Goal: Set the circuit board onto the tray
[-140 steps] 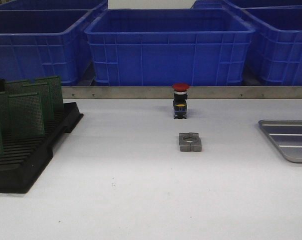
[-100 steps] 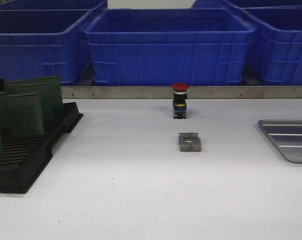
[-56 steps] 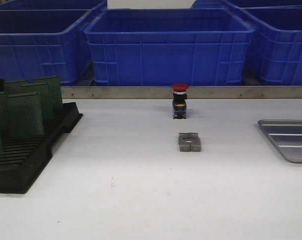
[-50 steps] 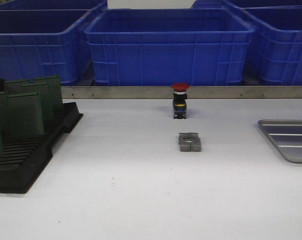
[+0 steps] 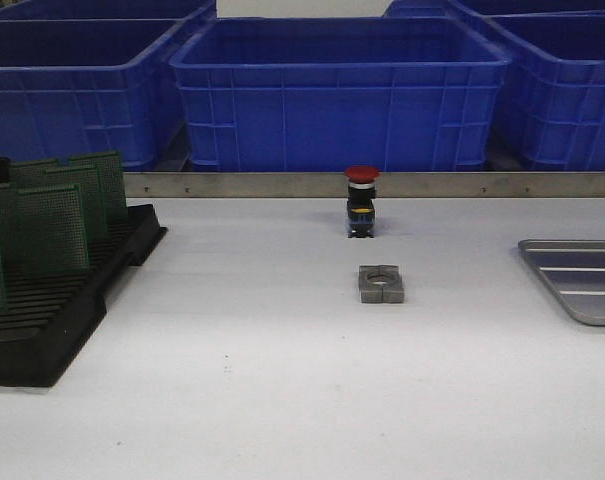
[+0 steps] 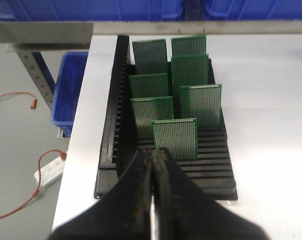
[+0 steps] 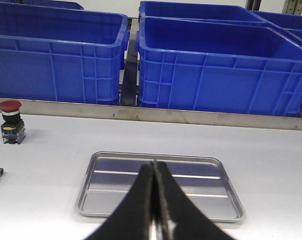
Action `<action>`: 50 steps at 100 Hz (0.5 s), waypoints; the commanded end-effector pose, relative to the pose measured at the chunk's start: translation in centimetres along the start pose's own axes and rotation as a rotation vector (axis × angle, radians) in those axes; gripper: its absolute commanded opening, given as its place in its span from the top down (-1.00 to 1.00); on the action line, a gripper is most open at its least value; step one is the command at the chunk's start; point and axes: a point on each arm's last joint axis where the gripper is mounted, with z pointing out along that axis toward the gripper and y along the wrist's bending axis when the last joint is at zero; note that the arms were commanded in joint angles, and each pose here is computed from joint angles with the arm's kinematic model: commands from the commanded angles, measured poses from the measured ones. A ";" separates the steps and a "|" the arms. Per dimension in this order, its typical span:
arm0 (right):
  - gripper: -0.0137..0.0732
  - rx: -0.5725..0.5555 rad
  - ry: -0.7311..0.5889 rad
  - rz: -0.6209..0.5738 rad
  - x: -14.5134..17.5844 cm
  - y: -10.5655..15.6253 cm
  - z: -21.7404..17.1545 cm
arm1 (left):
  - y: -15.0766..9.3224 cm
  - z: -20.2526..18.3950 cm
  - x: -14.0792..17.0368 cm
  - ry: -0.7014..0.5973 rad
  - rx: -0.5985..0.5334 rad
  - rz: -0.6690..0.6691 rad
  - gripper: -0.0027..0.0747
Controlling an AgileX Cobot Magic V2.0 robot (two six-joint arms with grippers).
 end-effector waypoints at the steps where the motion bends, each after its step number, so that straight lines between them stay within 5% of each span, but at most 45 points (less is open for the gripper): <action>1: 0.83 0.006 -0.125 -0.014 -1.4 0.0 -0.3 | -0.3 1.3 -2.8 0.022 0.019 0.060 0.89; 30: 0.83 0.006 -0.125 -0.014 -1.4 0.0 -0.3 | -2.2 7.9 -6.2 0.183 0.256 0.481 0.03; 50: 0.83 0.006 -0.125 -0.014 -1.4 0.0 -0.3 | -2.7 12.5 -7.2 0.261 0.391 0.829 0.01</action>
